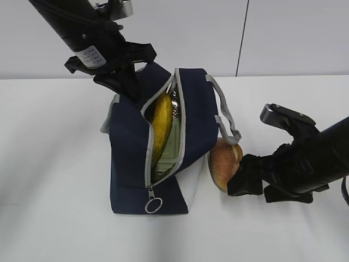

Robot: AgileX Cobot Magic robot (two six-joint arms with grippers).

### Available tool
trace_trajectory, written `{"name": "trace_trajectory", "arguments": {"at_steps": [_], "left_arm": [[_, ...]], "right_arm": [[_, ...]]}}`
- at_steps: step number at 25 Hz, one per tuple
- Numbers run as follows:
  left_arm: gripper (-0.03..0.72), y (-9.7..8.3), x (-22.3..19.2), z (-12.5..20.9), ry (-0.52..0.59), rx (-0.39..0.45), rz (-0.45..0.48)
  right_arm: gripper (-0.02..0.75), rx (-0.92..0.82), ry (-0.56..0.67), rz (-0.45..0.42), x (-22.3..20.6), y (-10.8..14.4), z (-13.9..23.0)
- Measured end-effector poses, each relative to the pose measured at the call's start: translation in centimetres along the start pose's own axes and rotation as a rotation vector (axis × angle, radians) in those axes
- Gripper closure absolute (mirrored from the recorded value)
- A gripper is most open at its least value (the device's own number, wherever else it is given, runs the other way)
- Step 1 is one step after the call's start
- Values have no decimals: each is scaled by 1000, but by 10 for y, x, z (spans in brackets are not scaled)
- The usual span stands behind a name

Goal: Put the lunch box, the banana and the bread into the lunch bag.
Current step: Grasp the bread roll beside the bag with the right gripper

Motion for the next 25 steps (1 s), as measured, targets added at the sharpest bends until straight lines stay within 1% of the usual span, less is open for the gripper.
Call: {"name": "trace_trajectory", "arguments": {"at_steps": [1,4,11,19,23,25], "left_arm": [[689,0,0,0,0,0,0],[689,0,0,0,0,0,0],[689,1,0,0,0,-3,-6],[689,3,0,0,0,-7,-15],[689,3,0,0,0,-8,-17],[689,3,0,0,0,-8,-18]], "right_arm": [[94,2,10,2,-4,-2,-1],[85,8,11,2,-12,-3,-11],[82,28,-72,23,-16,-6,-50],[83,17,-57,38,-43,-16,-67],[105,11,-43,41,-53,-20,-69],[142,7,-38,41,-56,-21,-69]]}}
Point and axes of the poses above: a point on each arm's last joint axis where the gripper is mounted, x pointing back along that axis away from the gripper, y along the wrist's bending axis when the last joint is at zero, z = x × y, the point moved 8 cm from there along -x, pointing out along that axis toward the gripper, and after that the axes turned 5 degrees about x, right-handed, at the moved point
